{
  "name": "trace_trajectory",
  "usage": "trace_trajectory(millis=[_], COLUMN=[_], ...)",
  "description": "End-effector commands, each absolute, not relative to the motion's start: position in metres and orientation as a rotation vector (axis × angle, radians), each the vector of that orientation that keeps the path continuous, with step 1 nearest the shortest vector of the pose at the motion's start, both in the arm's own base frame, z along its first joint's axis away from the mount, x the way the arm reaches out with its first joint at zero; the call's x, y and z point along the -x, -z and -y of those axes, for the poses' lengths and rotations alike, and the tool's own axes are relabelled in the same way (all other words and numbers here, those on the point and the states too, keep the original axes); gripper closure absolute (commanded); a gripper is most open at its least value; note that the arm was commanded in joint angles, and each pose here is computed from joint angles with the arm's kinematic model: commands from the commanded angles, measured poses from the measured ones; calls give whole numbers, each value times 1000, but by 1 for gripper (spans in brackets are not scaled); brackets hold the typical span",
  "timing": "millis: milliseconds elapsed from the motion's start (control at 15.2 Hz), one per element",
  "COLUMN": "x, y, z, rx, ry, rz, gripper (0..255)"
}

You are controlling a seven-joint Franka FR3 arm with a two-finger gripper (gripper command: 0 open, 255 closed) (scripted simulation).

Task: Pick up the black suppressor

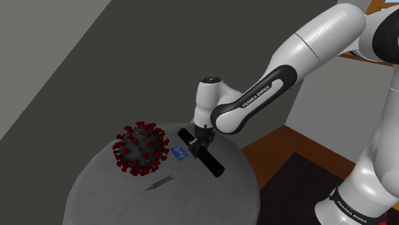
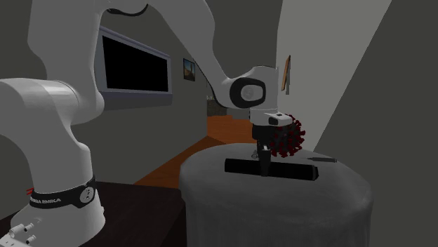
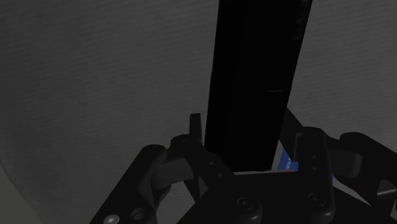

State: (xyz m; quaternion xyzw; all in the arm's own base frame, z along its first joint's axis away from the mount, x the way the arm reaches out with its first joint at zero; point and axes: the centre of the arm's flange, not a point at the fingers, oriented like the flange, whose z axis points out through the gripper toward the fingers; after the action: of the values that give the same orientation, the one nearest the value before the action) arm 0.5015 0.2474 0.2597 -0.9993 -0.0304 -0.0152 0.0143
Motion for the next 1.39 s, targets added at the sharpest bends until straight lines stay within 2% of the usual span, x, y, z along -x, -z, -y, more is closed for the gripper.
trace_trajectory(millis=[0, 330, 1320], x=[-501, -501, -501], y=[-259, -259, -338], z=[-248, -247, -247], rx=[3111, 3111, 3111], ry=[47, 47, 47], rz=[97, 97, 97], gripper=[255, 255, 255])
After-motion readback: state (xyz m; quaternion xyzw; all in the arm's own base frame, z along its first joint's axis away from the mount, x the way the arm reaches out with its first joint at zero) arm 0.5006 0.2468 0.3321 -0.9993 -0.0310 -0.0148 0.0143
